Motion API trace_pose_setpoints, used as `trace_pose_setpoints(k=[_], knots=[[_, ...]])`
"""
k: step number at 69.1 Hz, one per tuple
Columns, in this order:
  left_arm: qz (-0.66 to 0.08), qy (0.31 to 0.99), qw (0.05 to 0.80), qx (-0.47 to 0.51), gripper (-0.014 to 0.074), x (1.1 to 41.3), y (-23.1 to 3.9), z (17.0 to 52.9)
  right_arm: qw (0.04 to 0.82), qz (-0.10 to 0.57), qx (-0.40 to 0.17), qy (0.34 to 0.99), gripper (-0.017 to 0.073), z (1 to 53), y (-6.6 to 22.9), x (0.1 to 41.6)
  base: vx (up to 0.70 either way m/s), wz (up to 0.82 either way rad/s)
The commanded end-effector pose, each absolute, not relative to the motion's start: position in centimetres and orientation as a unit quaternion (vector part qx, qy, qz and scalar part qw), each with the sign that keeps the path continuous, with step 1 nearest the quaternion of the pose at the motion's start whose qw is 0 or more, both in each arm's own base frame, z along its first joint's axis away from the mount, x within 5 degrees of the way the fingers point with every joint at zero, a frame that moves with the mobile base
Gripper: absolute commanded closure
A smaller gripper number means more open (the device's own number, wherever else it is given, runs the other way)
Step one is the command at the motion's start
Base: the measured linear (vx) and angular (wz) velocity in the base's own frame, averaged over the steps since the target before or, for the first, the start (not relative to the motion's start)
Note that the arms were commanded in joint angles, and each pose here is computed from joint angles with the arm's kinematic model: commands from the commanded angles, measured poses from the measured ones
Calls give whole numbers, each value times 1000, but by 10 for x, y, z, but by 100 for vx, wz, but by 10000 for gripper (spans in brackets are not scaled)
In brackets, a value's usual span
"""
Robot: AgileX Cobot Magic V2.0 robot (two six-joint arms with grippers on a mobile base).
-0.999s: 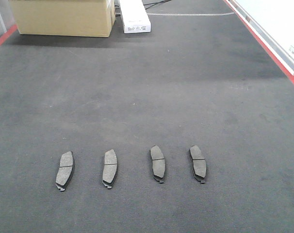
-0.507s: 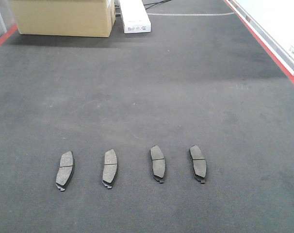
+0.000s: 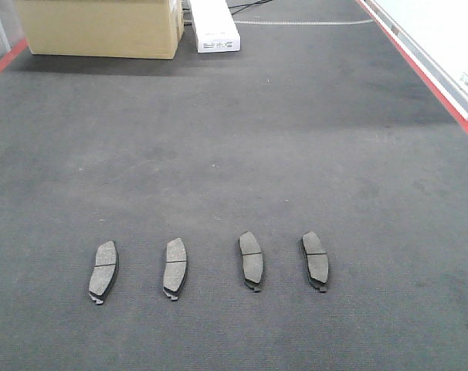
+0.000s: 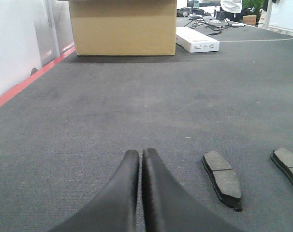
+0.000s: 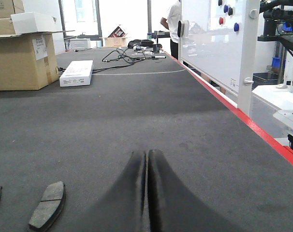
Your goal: Move and align brake pads A on conveyor
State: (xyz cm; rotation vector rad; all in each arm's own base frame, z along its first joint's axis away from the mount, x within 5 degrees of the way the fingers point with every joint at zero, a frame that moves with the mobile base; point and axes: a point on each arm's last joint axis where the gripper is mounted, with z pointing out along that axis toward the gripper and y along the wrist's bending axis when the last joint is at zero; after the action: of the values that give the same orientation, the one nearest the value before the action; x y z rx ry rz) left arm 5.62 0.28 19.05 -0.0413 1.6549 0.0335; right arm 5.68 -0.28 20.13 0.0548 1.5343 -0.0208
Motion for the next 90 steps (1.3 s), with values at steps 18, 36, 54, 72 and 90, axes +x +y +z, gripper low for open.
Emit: trace_pose_setpoints(k=[18, 36, 54, 72, 90], knots=[[12, 714, 700, -22, 600, 57, 3, 189, 749, -13, 22, 662, 563, 207, -3, 56, 0, 0], [12, 714, 700, -22, 600, 57, 3, 189, 749, -13, 22, 662, 563, 207, -3, 56, 0, 0], [12, 714, 700, -22, 600, 57, 3, 189, 749, -13, 22, 662, 563, 207, -3, 56, 0, 0], [12, 714, 700, -22, 600, 57, 3, 189, 749, -13, 22, 662, 563, 207, -3, 56, 0, 0], [12, 714, 700, -22, 600, 57, 3, 189, 749, -13, 22, 662, 563, 207, -3, 56, 0, 0]])
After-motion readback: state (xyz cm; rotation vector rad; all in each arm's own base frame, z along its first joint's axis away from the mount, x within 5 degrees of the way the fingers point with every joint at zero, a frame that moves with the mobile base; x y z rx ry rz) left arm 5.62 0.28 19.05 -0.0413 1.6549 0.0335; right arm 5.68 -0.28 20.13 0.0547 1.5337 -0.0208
